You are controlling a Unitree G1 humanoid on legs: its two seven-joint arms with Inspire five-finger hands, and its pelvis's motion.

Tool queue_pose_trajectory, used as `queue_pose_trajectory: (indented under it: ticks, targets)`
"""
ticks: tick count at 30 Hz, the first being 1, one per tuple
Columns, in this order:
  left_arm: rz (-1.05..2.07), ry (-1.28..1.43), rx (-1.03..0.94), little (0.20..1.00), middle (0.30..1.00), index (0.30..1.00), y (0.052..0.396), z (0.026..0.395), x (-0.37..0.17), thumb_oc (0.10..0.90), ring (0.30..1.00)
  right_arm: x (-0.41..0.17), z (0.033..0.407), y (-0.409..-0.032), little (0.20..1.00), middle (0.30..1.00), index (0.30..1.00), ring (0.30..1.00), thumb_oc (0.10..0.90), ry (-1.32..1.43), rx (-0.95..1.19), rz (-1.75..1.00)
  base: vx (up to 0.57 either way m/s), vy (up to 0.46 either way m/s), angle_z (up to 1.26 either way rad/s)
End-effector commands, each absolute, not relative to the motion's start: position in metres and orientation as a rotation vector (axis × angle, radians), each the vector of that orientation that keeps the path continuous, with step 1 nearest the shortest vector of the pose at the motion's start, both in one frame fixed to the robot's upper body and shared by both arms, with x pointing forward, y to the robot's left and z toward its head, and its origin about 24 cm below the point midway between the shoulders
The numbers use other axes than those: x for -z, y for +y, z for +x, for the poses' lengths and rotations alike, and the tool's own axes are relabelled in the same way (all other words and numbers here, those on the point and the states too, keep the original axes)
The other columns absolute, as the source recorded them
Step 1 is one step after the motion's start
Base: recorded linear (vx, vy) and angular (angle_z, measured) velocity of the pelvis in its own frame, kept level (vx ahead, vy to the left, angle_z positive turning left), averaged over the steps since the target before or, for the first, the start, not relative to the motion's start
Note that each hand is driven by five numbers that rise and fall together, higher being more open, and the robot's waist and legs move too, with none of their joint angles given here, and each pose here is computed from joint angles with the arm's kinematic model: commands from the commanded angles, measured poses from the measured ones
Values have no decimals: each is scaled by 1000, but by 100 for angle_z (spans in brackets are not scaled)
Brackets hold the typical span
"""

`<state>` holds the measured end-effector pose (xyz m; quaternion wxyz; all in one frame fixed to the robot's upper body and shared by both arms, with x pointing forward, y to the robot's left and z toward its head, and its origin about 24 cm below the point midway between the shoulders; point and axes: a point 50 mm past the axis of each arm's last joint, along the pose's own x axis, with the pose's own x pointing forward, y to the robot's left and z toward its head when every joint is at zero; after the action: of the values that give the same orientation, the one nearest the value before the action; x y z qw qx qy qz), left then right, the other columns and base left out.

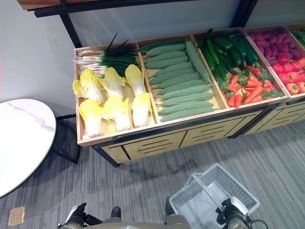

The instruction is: Get the vegetables into the basket

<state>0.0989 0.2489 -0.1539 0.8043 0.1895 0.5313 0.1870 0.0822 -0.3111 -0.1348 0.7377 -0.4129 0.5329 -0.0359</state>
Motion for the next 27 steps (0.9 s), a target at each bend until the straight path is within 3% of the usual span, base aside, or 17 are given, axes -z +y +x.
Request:
queue_pose_trajectory:
  ticks: [1, 6, 10, 16, 22, 27]
  targets:
    - [357, 940, -926, 1000, 1000, 1000, 308, 123, 120, 900, 1000, 132, 82, -315, 300, 300, 300, 300, 400, 1145, 154, -942, 26, -10, 7]
    - [347, 698, -1250, 1000, 1000, 1000, 348, 145, 79, 900, 1000, 134, 81, -311, 300, 300, 300, 300, 400, 1137, 126, -966, -6, 31, 0]
    - [385, 424, -1307, 1000, 1000, 1000, 364, 174, 37, 900, 1000, 135, 78, -311, 300, 300, 300, 300, 400, 1142, 113, -969, 9, 25, -11]
    - [601, -113, -1164, 1000, 1000, 1000, 349, 231, -62, 900, 1000, 138, 72, -307, 300, 300, 300, 300, 400, 1152, 102, -939, 3, 1, 3]
    - [731, -311, -1015, 1000, 1000, 1000, 322, 256, -99, 900, 1000, 138, 87, -297, 300, 300, 300, 300, 400, 1082, 40, -943, 2, 7, -4]
    - [710, -323, -851, 1000, 1000, 1000, 292, 276, -97, 900, 1000, 138, 99, -287, 300, 300, 300, 300, 400, 1027, 2, -942, 4, -6, -9]
